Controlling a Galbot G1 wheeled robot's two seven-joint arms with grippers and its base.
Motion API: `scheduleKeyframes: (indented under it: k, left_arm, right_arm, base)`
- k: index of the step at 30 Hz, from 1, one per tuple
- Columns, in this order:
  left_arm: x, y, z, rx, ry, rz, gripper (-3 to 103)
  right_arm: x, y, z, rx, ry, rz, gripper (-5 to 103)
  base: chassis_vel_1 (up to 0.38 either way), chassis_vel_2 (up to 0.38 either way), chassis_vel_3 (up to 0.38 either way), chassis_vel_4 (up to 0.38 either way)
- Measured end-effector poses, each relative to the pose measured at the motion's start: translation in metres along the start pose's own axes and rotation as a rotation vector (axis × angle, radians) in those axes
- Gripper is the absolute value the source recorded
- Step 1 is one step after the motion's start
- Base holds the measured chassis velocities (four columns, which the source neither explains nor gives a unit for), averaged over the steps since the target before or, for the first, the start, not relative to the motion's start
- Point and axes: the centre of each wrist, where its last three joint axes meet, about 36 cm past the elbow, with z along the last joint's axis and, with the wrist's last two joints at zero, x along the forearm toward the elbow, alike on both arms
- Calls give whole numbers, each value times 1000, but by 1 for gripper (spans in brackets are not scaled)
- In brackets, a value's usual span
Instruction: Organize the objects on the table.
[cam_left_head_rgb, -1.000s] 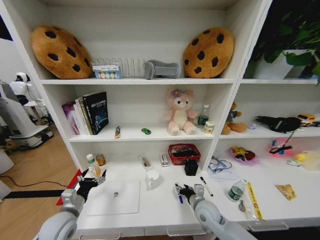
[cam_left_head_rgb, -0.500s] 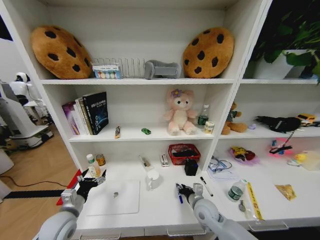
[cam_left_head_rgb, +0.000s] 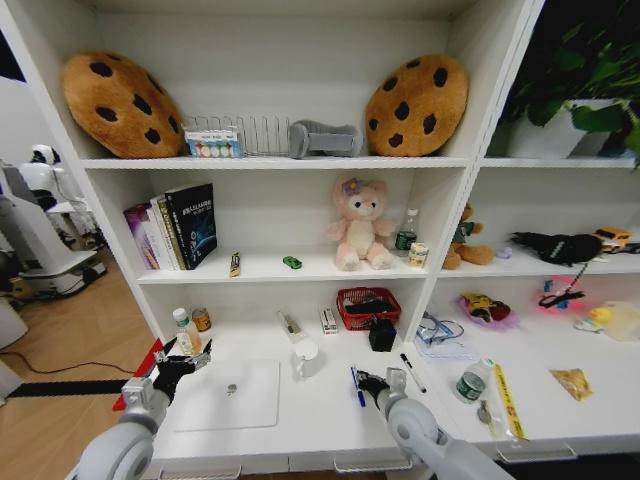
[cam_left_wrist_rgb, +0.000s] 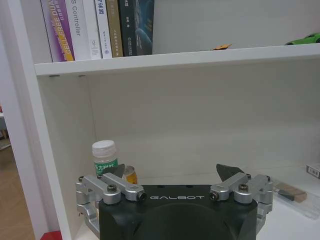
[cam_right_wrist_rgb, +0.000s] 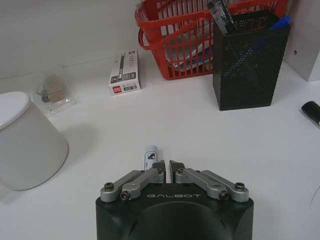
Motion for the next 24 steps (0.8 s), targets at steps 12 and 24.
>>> scheduleKeyframes:
  k: [12,24]
  left_arm:
    - [0,0,1,1,2,-1,100]
    - [3,2,2,-3,7,-5,100]
  right_arm:
    - [5,0,-14,27,-51,-4,41]
    - [-17,16,-14,36,-19,-28,85]
  base:
    - [0,0,0,0]
    - [0,0,0,0]
